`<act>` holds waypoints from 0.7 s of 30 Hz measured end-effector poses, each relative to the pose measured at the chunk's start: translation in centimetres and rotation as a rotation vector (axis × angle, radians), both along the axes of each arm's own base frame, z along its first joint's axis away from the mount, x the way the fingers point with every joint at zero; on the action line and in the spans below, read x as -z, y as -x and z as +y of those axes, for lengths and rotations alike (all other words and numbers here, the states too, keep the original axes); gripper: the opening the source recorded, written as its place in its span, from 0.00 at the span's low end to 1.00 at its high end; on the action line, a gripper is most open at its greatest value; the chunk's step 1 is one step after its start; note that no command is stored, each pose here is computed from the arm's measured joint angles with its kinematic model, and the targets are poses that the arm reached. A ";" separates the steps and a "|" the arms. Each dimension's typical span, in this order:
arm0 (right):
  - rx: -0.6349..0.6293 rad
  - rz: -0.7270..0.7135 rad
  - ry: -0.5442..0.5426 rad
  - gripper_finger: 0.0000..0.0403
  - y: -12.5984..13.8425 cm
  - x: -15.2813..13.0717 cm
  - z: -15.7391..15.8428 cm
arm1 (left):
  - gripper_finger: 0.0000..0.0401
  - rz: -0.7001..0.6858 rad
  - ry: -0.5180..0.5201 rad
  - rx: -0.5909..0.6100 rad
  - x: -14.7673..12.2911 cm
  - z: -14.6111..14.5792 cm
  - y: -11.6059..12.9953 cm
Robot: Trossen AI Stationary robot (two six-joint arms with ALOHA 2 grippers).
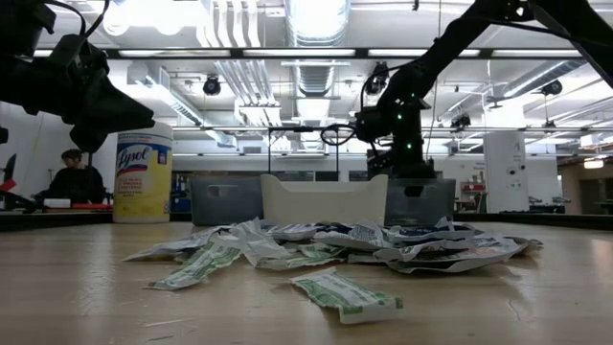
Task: Pick & Place First Aid Supplies
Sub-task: Put the blue alcohol pad into the right black bin
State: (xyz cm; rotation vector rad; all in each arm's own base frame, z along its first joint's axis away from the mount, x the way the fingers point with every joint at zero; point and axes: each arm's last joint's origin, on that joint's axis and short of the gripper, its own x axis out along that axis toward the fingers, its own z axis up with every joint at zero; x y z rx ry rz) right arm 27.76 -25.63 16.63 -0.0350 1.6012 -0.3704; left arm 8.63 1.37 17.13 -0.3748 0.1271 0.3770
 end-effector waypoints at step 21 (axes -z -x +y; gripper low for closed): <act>0.035 0.033 0.075 0.25 0.1 -3.3 0.3 | 0.24 -0.001 0.000 0.000 0.0 0.0 0.0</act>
